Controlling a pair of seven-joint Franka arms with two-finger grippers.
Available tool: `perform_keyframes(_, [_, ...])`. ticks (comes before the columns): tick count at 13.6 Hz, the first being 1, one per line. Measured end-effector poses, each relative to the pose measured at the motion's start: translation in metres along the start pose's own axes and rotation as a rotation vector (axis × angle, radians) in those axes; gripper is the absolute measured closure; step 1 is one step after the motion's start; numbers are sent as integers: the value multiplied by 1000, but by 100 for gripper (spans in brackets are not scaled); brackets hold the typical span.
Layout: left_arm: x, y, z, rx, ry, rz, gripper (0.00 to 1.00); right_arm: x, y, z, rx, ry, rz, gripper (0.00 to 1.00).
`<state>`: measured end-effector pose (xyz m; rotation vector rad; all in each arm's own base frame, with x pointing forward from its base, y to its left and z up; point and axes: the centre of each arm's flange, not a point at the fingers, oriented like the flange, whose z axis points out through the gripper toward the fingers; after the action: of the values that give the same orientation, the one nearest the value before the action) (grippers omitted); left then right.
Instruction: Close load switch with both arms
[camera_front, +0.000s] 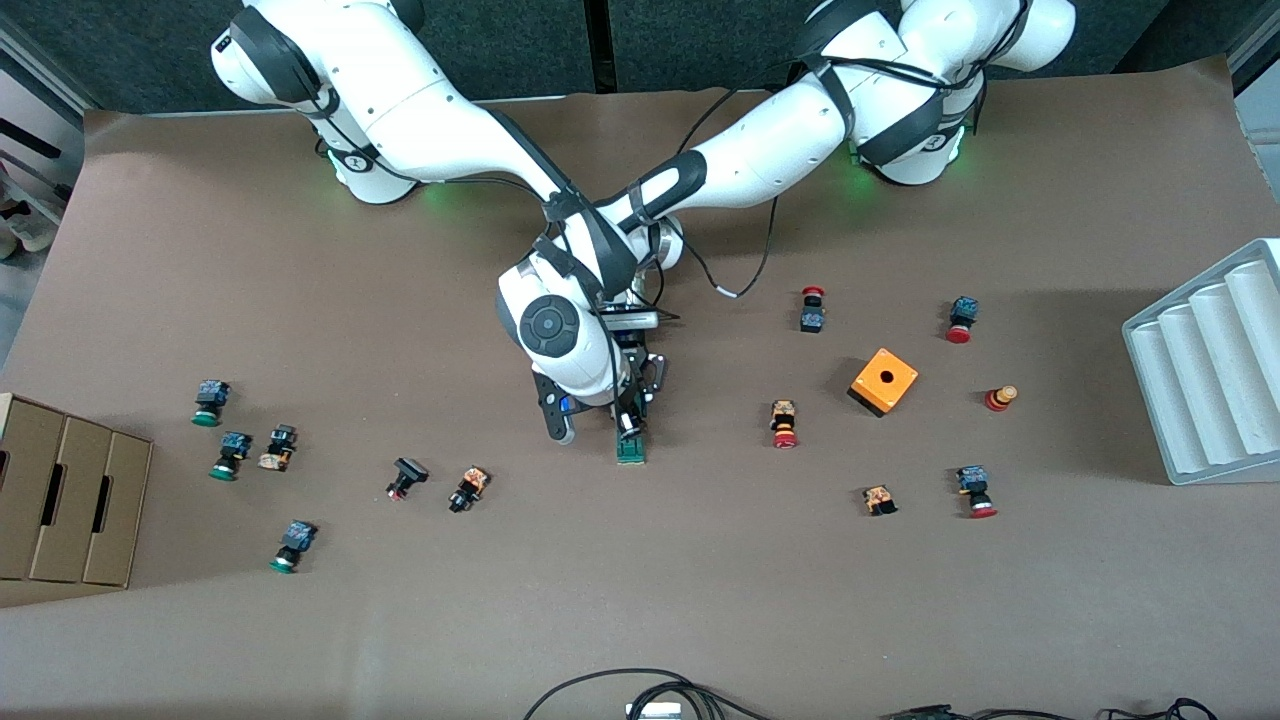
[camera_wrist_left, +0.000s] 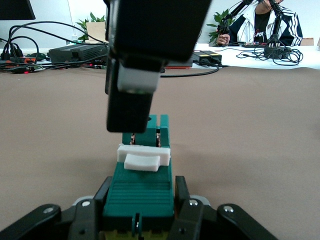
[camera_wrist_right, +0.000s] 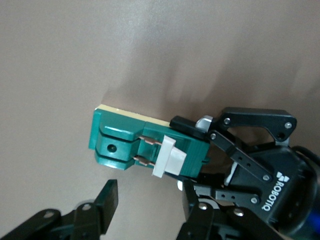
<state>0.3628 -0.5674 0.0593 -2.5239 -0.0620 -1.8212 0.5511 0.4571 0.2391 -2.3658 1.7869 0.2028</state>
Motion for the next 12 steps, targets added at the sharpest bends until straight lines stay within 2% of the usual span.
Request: perform_keyframes(12, [0,0,0,0,0,1,46,2,12,17,7,10,-4,51])
